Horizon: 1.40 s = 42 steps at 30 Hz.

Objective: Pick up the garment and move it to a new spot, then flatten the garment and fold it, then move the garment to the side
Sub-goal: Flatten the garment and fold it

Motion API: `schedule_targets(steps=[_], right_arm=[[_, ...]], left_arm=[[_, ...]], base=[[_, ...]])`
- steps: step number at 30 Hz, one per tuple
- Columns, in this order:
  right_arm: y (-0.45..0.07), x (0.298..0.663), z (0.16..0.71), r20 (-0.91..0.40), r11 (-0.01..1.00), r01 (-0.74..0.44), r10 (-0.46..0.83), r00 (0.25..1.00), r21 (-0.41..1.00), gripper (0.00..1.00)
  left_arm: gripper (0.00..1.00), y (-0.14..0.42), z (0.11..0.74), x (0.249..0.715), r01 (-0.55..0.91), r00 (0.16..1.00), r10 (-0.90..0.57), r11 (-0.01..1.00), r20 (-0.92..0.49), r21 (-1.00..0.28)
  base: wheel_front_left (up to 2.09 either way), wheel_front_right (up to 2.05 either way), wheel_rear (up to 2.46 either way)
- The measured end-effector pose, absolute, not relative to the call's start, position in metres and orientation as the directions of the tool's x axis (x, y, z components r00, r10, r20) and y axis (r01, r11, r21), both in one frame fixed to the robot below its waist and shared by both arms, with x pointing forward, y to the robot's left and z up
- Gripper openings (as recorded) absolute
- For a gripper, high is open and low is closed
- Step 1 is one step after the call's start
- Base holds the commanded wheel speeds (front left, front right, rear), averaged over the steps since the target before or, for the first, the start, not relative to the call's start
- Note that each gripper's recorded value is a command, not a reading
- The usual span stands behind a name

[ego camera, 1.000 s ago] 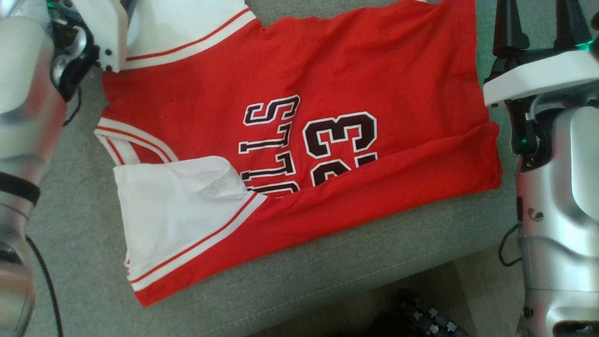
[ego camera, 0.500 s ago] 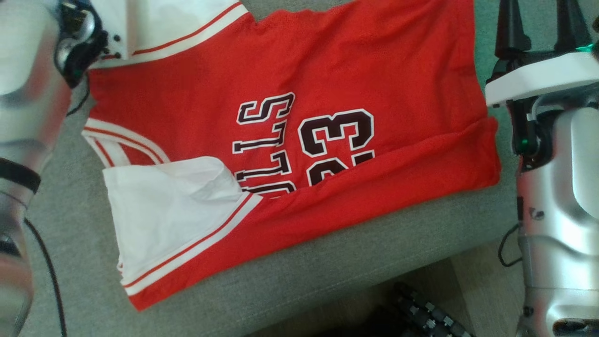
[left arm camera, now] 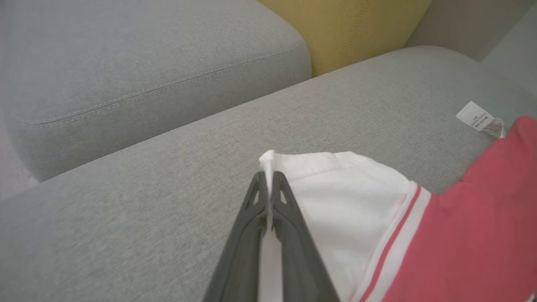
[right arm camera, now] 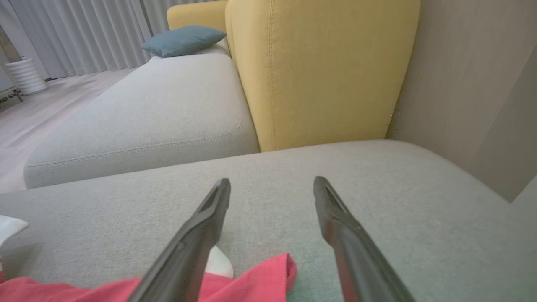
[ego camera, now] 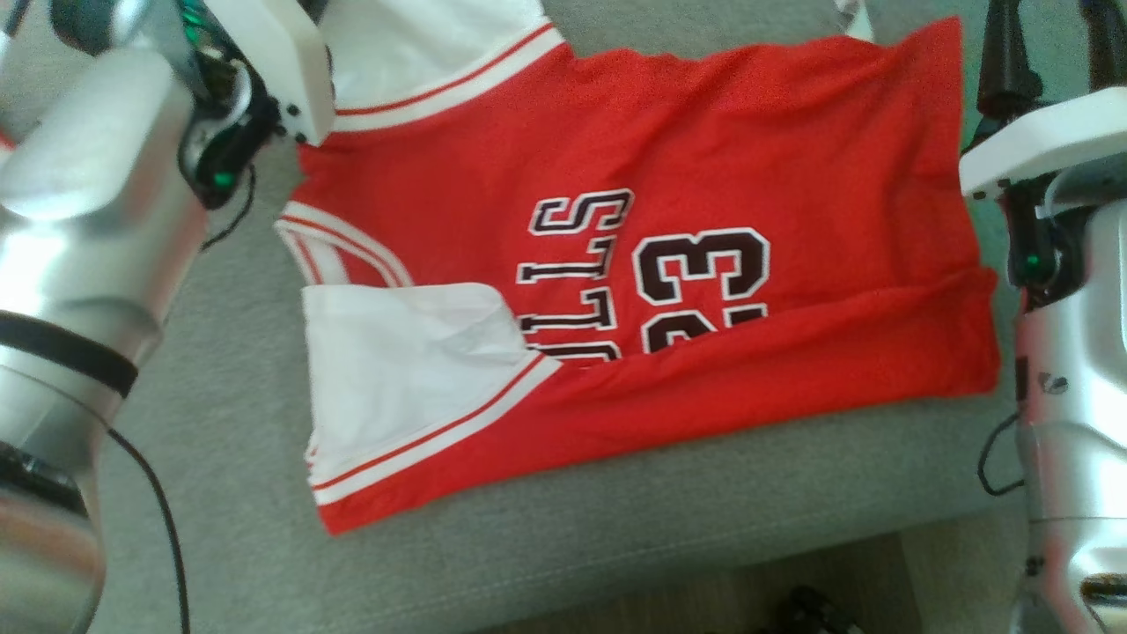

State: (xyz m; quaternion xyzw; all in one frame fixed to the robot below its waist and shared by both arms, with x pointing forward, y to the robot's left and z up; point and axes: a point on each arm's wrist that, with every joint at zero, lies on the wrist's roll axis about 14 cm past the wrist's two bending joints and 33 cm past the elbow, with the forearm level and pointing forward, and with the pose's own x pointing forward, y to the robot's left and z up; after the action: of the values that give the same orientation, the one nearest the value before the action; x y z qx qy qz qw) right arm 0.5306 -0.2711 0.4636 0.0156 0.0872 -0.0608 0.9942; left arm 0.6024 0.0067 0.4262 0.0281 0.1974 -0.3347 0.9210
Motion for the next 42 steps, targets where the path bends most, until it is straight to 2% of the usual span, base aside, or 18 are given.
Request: schedule_targets(steps=[4,9,11,17,22,32,33,34,35,42], right_arm=[[-0.269,0.536,0.452,-0.24,0.994,0.103,-0.093,0.966,0.029,1.0],[-0.261,0.547,0.45,-0.272,0.998,0.062,-0.058,0.96,0.006,1.0],[-0.255,0.552,0.441,-0.322,0.999,0.042,-0.038,0.946,0.005,1.0],[-0.256,0.551,0.405,-0.494,0.999,0.016,-0.03,0.869,-0.033,1.0],[-0.258,0.546,0.382,-0.585,0.998,0.0,-0.033,0.811,-0.056,1.0],[-0.264,0.546,0.364,-0.653,0.997,-0.007,-0.049,0.755,-0.083,1.0],[-0.264,0.547,0.364,-0.658,0.997,-0.005,-0.048,0.752,-0.078,0.8],[-0.263,0.547,0.363,-0.663,0.997,-0.007,-0.045,0.748,-0.075,0.13],[-0.262,0.547,0.363,-0.664,0.997,-0.011,-0.042,0.746,-0.075,0.0],[-0.29,0.549,0.372,-0.639,0.992,0.033,-0.102,0.763,-0.119,0.0]], left_arm=[[0.0,0.026,0.448,0.593,0.598,0.74,-0.588,0.797,-0.327,-0.08],[0.0,0.033,0.468,0.585,0.595,0.759,-0.591,0.8,-0.274,-0.081],[0.0,0.036,0.472,0.576,0.598,0.757,-0.596,0.797,-0.269,-0.084],[0.0,0.038,0.473,0.569,0.613,0.748,-0.608,0.787,-0.266,-0.076],[0.0,0.037,0.466,0.569,0.618,0.74,-0.614,0.782,-0.275,-0.082],[0.0,0.037,0.454,0.571,0.614,0.734,-0.613,0.783,-0.293,-0.101],[0.0,0.038,0.453,0.572,0.612,0.734,-0.611,0.784,-0.295,-0.101],[0.0,0.039,0.452,0.572,0.611,0.735,-0.61,0.785,-0.297,-0.1],[0.0,0.039,0.452,0.572,0.609,0.736,-0.607,0.787,-0.299,-0.1],[0.0,0.056,0.45,0.583,0.563,0.776,-0.557,0.823,-0.295,-0.073]], base=[[0.0,0.0,0.0],[0.0,0.0,0.0],[0.0,0.0,0.0],[0.0,0.0,0.0],[0.0,0.0,0.0],[0.0,0.0,0.0],[0.0,0.0,0.0],[0.0,0.0,0.0],[0.0,0.0,0.0],[0.0,0.0,0.0]])
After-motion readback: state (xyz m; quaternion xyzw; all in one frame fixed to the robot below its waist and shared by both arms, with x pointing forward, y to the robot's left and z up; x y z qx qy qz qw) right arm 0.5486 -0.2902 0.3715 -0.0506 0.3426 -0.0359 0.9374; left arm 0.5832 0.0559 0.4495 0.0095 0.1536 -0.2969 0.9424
